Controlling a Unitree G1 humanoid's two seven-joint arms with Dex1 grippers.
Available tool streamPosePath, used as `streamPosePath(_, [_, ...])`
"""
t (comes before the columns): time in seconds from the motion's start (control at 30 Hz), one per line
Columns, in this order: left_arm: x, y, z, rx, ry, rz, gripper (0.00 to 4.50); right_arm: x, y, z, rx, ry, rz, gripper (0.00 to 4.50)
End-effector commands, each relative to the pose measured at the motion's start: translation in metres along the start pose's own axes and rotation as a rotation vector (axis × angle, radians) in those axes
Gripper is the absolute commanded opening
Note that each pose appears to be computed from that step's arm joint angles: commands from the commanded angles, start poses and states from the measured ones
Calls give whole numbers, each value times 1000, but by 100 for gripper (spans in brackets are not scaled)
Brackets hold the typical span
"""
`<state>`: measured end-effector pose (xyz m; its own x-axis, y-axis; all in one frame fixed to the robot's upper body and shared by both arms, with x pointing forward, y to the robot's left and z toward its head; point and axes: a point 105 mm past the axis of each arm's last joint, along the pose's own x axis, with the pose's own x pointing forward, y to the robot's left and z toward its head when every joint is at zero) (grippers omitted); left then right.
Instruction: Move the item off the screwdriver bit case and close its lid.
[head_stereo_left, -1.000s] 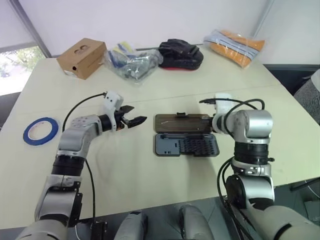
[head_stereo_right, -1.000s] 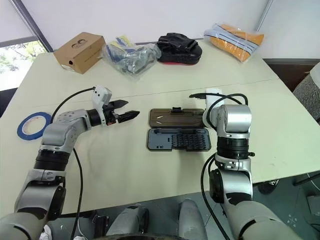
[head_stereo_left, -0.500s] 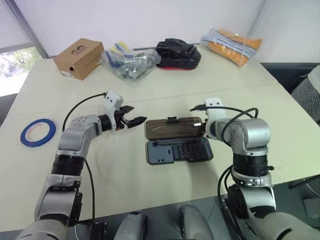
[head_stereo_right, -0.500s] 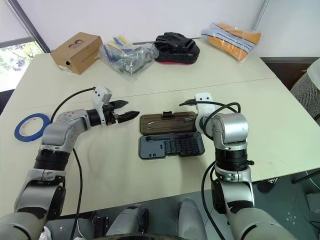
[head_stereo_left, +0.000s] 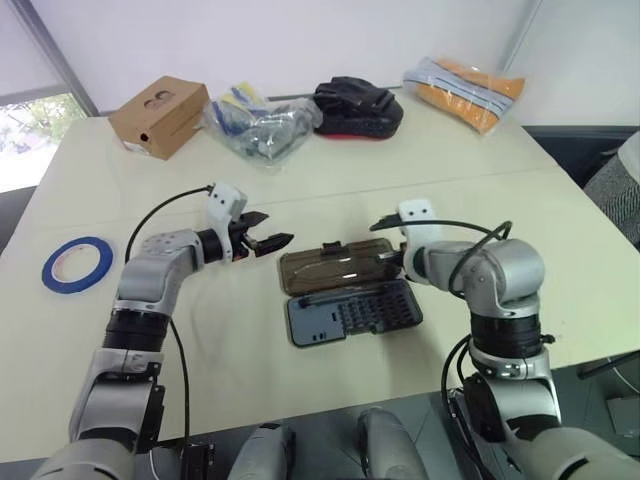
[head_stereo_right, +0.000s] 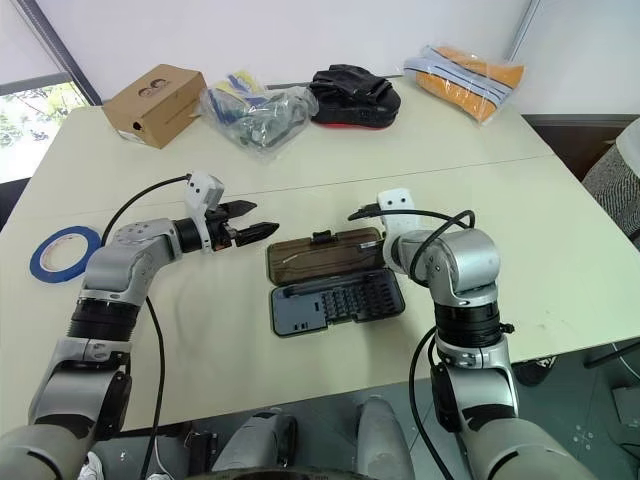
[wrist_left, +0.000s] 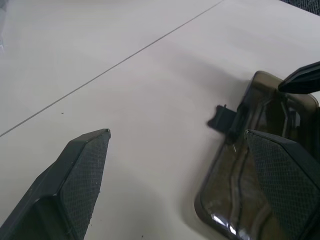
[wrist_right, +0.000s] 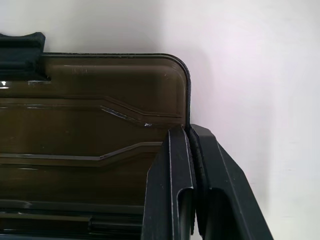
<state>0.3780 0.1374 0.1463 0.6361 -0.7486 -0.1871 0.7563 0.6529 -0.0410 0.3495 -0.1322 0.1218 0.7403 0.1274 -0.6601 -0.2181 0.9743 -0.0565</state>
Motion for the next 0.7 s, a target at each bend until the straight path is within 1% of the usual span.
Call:
streamPosePath(0.03, [0, 0, 16, 53, -38, -1, 450, -7, 3, 6, -17, -33, 15, 1])
streamPosePath(0.37, [-1, 0, 16, 61, -37, -3, 450, -13, -9, -9, -22, -15, -10, 1])
streamPosePath(0.57, [-1, -1, 15, 61, -34, -7, 450, -16, -9, -17, -14, -3, -8, 1])
streamPosePath(0.7, [0, -2, 15, 61, -35, -10, 450, -18, -10, -17, -24, 4, -8, 1])
